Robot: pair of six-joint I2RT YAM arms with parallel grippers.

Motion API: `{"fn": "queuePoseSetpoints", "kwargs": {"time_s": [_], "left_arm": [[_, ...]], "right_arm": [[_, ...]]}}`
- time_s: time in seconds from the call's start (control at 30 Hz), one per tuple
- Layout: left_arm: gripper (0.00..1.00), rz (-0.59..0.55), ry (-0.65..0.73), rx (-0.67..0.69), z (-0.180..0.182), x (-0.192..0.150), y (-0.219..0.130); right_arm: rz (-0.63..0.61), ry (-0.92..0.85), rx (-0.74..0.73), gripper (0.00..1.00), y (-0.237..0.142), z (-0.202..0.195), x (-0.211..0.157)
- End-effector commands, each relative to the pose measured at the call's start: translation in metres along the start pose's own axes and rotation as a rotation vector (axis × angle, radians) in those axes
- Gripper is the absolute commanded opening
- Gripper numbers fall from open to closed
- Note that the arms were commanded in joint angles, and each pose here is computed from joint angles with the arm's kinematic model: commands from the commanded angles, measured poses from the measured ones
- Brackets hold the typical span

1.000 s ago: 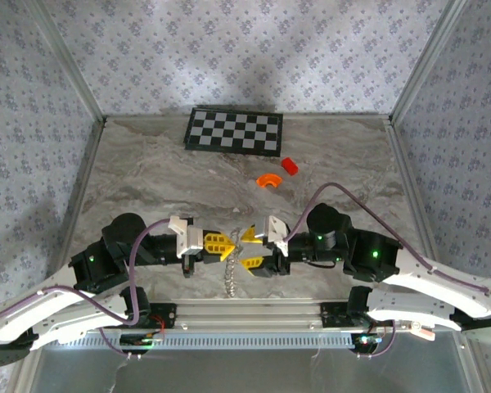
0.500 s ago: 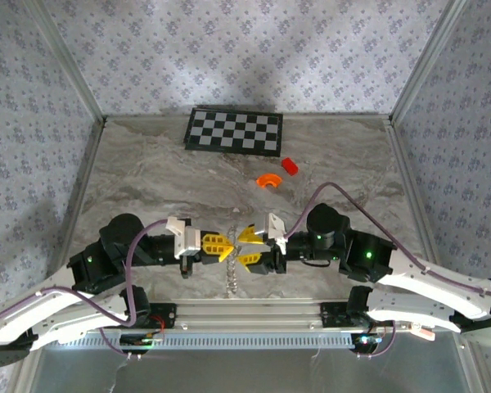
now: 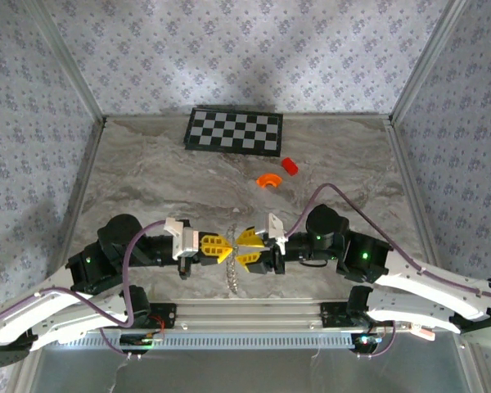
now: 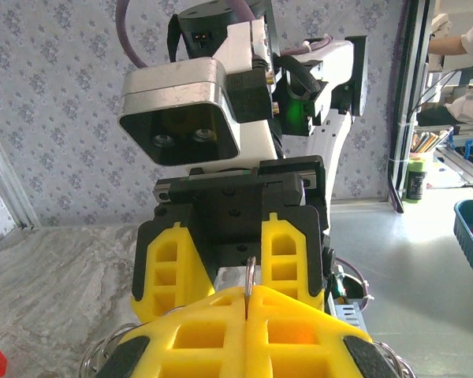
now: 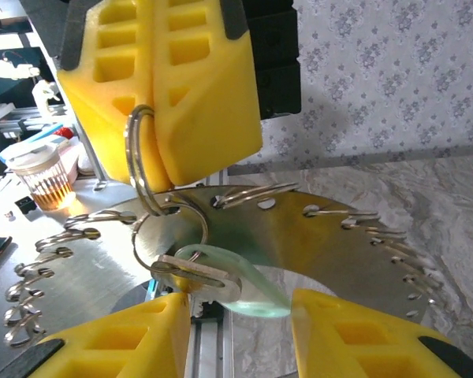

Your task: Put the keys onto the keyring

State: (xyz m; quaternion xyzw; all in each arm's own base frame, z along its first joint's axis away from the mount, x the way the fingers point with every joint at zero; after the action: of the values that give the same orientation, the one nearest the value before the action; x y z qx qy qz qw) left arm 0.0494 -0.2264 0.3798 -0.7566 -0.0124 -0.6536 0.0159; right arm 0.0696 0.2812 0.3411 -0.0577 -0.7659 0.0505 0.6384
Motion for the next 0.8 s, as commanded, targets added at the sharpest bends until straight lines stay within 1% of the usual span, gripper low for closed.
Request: {"fn": "queuePoseSetpoints", "kwargs": {"time_s": [0.0, 0.1, 0.2, 0.57, 0.77], "left_arm": [[0.00, -0.087, 0.024, -0.029, -0.0082, 0.0213, -0.0072], [0.00, -0.091, 0.023, -0.038, -0.0100, 0.0231, -0.0082], [0.00, -0.090, 0.021, -0.049, -0.0114, 0.0233, -0.0085], [0.00, -0.087, 0.017, -0.051, -0.0115, 0.0233, -0.0080], [0.00, -0.088, 0.016, -0.056, -0.0120, 0.0229, -0.0076]], "right_arm": [[-0.051, -0.003, 0.026, 0.41, -0.0036, 0.0037, 0.0081], [-0.047, -0.012, 0.031, 0.50, -0.0034, 0.0045, 0.0059], [-0.052, -0.020, 0.034, 0.54, -0.0042, 0.0058, 0.0051], [-0.076, -0.040, 0.067, 0.49, -0.0035, 0.0108, 0.0042], [-0.072, -0.037, 0.068, 0.43, -0.0028, 0.0106, 0.0035]]}}
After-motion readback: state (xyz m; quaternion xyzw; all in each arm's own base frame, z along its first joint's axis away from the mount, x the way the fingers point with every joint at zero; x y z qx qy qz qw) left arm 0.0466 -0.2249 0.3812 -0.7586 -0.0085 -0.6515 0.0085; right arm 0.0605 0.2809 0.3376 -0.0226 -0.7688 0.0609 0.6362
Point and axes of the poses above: each hand's point on the last joint's axis, 136 mm out from that joint toward the fingers, its own y axis out along the fingers, its own z axis along the line the jaws close on, x = y × z, the point moved 4 cm from there along -y, back along the fingers, and after that the axes turned 13 degrees about -y, right-handed, at the moved point
